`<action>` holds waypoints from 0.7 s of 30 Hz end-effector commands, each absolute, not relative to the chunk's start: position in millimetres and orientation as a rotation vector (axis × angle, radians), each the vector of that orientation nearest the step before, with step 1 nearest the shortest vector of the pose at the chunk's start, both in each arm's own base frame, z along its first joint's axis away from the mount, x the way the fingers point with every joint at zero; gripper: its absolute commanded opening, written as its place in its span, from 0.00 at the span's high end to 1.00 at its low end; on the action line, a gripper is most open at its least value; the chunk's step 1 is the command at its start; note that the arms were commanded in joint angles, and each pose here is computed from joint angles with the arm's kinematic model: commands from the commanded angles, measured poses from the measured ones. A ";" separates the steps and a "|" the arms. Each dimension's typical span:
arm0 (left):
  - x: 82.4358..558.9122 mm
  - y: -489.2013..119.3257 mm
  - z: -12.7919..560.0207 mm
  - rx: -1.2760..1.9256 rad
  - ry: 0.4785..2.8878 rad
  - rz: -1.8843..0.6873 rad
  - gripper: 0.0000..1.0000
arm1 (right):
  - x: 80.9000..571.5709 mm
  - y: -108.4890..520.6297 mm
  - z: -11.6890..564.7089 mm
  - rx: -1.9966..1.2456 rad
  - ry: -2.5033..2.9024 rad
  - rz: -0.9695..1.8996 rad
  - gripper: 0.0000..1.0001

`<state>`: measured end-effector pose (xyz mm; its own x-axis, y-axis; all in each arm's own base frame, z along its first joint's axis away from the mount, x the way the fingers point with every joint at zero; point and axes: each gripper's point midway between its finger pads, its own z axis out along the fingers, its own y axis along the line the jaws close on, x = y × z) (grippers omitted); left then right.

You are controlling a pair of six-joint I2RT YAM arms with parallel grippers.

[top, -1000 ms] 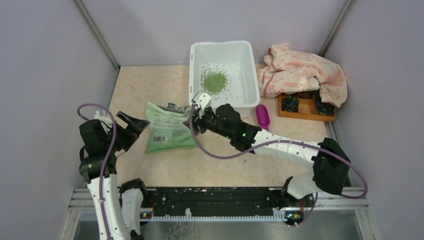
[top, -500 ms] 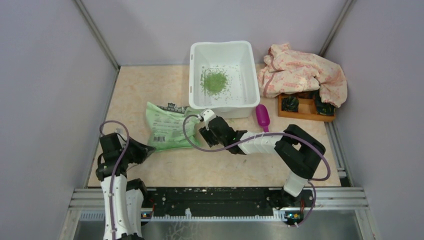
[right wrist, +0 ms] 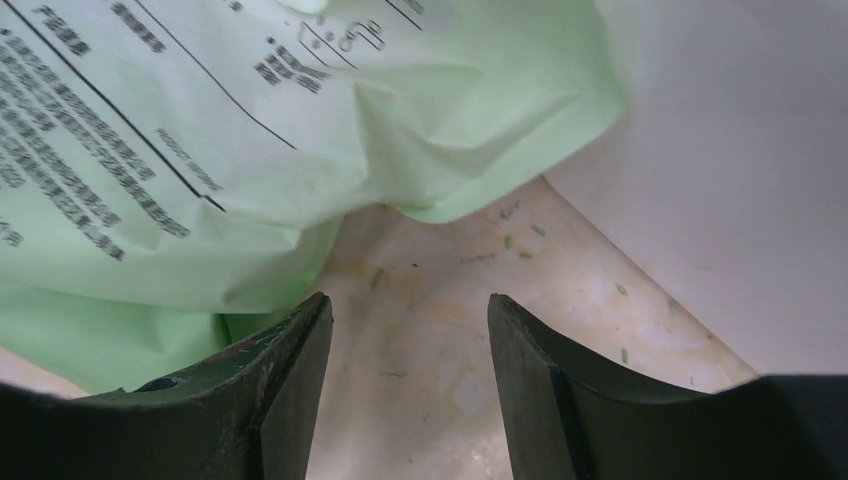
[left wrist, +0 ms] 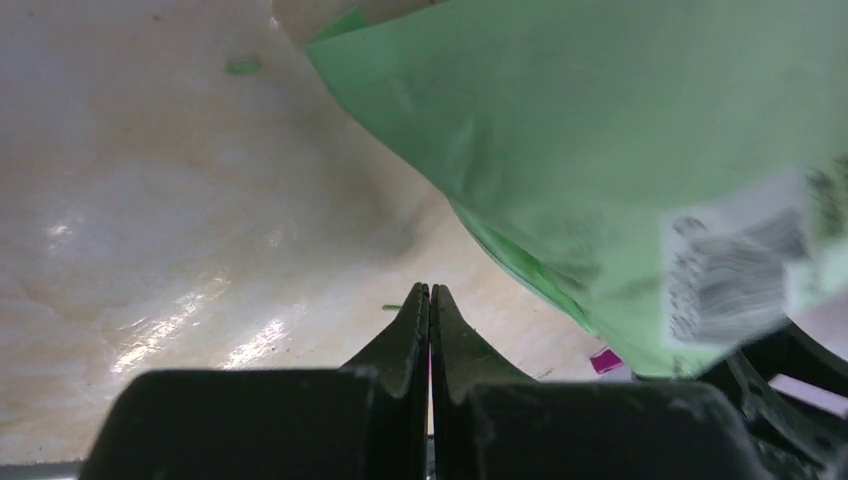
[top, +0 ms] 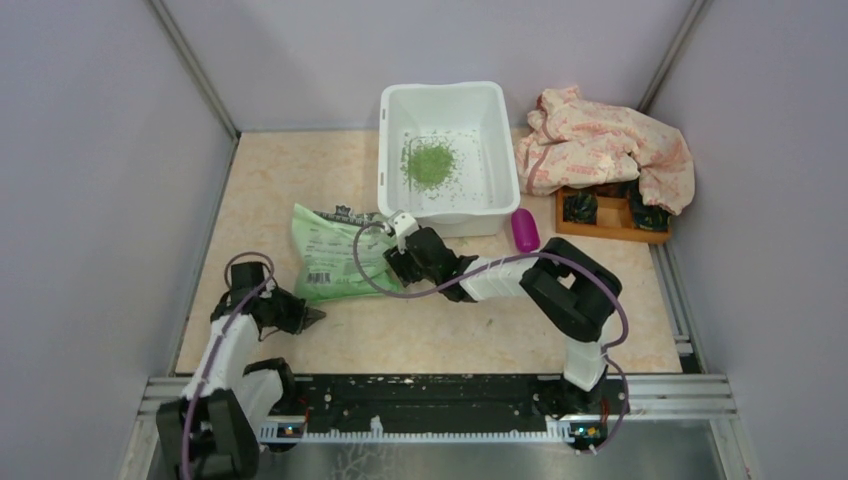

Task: Fill the litter box with clean litter
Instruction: Move the cat litter bag to the center of the board.

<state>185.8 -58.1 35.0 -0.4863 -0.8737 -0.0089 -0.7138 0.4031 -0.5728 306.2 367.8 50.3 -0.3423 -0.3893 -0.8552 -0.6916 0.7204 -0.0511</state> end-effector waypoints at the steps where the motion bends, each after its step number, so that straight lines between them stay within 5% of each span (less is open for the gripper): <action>1: 221.1 -53.2 33.5 -1.443 2.358 -0.597 1.00 | 307.4 411.3 83.6 -0.841 1.846 0.536 0.41; 8: 246.5 -39.6 6.8 -1.515 2.547 -0.272 1.00 | 295.1 432.1 78.3 -0.889 1.849 0.585 0.41; 21: 297.9 -1.3 -5.1 -1.583 2.491 -0.148 1.00 | 290.7 496.9 66.7 -0.997 1.836 0.655 0.40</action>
